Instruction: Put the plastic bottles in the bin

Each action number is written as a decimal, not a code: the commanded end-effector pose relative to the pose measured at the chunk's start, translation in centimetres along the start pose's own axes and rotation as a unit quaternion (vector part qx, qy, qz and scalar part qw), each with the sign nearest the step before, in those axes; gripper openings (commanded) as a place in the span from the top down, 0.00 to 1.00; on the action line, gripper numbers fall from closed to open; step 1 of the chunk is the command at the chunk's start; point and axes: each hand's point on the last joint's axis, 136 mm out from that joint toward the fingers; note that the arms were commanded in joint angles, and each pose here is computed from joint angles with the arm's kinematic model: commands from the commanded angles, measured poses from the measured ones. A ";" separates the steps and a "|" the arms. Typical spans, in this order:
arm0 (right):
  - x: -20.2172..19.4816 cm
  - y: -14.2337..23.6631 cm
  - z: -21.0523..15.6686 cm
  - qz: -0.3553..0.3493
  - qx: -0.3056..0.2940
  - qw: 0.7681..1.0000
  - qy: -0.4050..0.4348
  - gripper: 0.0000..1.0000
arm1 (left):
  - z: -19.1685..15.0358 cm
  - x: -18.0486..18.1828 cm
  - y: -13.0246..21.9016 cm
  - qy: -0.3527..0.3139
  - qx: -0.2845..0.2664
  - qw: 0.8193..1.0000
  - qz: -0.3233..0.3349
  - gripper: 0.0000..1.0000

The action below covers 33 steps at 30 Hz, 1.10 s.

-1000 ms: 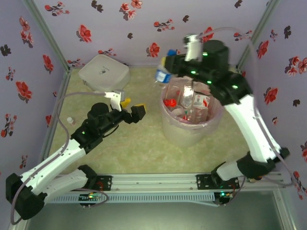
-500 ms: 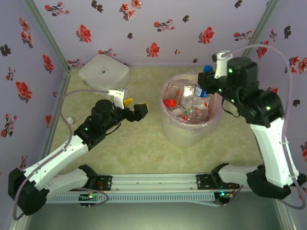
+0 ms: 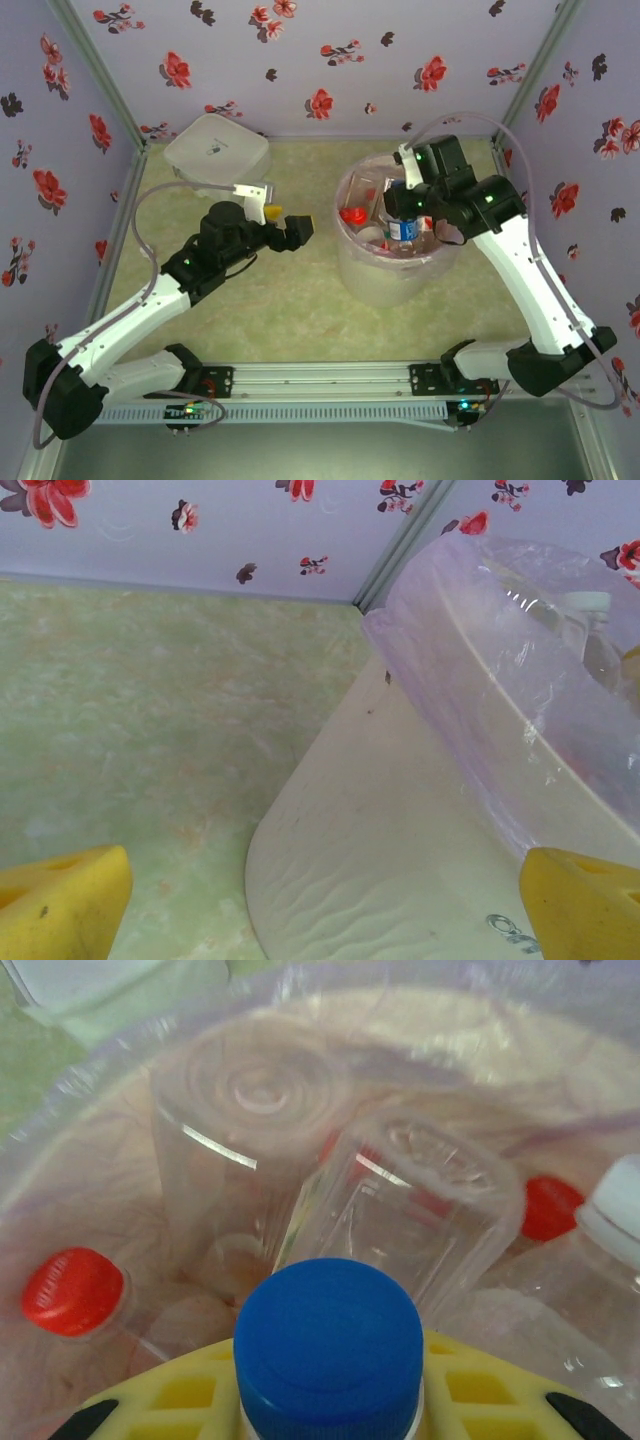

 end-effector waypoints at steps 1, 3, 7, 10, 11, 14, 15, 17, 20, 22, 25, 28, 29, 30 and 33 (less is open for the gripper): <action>0.1 -1.8 -1.7 0.007 0.046 0.999 -0.012 0.65 | 0.7 -0.4 -0.1 0.009 -0.003 1.000 0.004 0.00; 0.0 -0.6 -0.9 0.005 0.033 0.999 -0.012 0.52 | 0.6 -0.3 -0.3 0.010 0.000 1.000 0.006 0.00; -0.3 2.7 1.4 -0.002 -0.020 1.000 -0.014 0.24 | 0.4 0.0 -0.6 0.012 0.003 1.000 0.009 0.00; -1.1 5.3 2.6 -0.025 -0.050 0.998 -0.009 0.10 | 0.5 0.1 -0.6 0.012 0.003 1.000 0.011 0.00; -1.4 5.8 2.7 -0.032 -0.054 0.998 -0.008 0.09 | 0.5 0.1 -0.5 0.011 0.003 1.000 0.012 0.00; -1.8 6.4 2.4 -0.042 -0.055 0.998 -0.008 0.15 | 0.5 0.4 -0.3 0.013 0.002 1.000 0.016 0.00; -1.7 6.1 2.1 -0.039 -0.049 0.998 -0.009 0.19 | 0.5 0.6 -0.3 0.015 0.001 1.000 0.017 0.00; -1.5 5.1 1.3 -0.033 -0.032 0.999 -0.012 0.28 | 0.5 0.8 -0.2 0.018 0.000 1.000 0.020 0.00; -1.2 3.0 -0.3 -0.024 0.002 1.000 -0.017 0.42 | 0.3 1.1 -0.3 0.023 0.002 0.999 0.024 0.00; -1.0 1.7 -1.1 -0.017 0.024 0.999 -0.021 0.48 | 0.2 1.2 -0.2 0.023 0.003 0.999 0.025 0.00; -0.5 0.8 -1.3 -0.005 0.029 0.999 -0.028 0.52 | 0.2 1.4 -0.1 0.025 0.002 0.999 0.027 0.00; -1.0 2.1 0.2 -0.018 -0.011 0.999 -0.034 0.52 | 0.2 1.5 0.0 0.025 0.000 0.999 0.027 0.00; -1.3 2.8 0.8 -0.023 -0.032 0.998 -0.039 0.52 | 0.3 1.4 0.1 0.025 0.000 0.999 0.026 0.00; -1.6 3.7 1.2 -0.029 -0.050 0.997 -0.045 0.52 | 0.3 1.4 0.2 0.025 0.000 0.999 0.026 0.00; -4.2 6.0 1.4 -0.080 -0.081 0.991 -0.075 0.42 | 0.5 1.3 0.7 0.019 -0.001 0.999 0.028 0.00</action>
Point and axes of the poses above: each hand's point on the last joint's axis, 136 mm out from that joint toward the fingers, its own y axis back along the fingers, its own x axis along the line the jaws close on, z = x × y, and after that the axes turned 4 degrees about y, right-handed
